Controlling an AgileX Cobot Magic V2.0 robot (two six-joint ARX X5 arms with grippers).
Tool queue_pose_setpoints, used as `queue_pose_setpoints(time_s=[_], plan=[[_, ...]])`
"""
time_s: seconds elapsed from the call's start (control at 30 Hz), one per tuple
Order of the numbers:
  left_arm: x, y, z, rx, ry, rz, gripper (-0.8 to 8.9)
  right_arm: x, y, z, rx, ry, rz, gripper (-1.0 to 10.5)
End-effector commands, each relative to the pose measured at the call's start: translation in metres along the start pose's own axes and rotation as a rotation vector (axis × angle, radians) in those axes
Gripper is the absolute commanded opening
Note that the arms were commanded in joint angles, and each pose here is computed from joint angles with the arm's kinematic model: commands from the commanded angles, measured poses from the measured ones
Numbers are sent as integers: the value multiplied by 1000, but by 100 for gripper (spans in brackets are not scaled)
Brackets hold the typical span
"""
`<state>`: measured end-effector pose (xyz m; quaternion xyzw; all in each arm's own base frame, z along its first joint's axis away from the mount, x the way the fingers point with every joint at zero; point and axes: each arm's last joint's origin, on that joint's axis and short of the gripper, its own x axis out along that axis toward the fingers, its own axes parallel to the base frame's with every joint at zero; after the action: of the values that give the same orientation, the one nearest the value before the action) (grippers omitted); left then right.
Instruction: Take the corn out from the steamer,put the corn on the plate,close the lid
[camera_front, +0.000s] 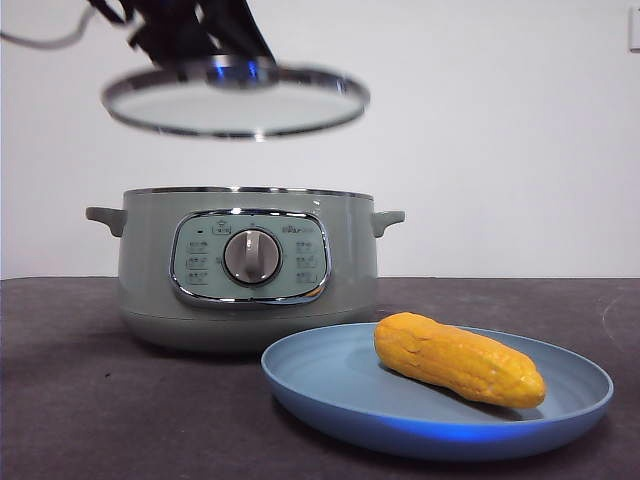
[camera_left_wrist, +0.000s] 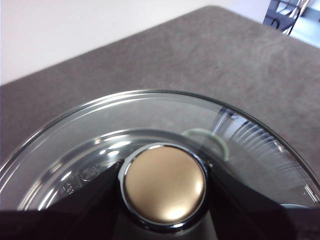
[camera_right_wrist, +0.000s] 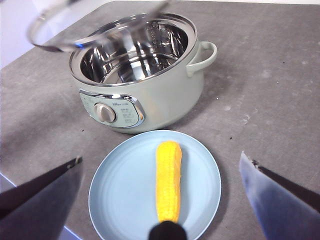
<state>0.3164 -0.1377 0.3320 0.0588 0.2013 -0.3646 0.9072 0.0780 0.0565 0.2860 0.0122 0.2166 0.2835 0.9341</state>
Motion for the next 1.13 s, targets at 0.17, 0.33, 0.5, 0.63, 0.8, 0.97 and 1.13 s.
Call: queue_pose_setpoints(time_s=[0.17, 0.33, 0.5, 0.63, 0.8, 0.97, 1.13], plan=[[20, 7, -4, 24, -38, -4, -6, 0, -1, 1, 7, -16, -24, 568], [32, 12, -13, 20, -4, -3, -6, 0, -1, 1, 7, -19, -25, 568], [38, 14, -18, 24, 17, 11, -6, 0, -1, 1, 7, -19, -25, 568], [39, 15, -19, 26, 22, 16, -6, 0, -1, 1, 7, -19, -25, 568], [41, 18, -22, 22, 34, 21, -6, 0, -1, 1, 7, -19, -25, 568], [49, 21, -30, 6, 70, 15, -6, 0, -1, 1, 7, -19, -25, 567], [50, 21, -31, 4, 77, 10, -6, 0, -1, 1, 7, -19, -25, 568]])
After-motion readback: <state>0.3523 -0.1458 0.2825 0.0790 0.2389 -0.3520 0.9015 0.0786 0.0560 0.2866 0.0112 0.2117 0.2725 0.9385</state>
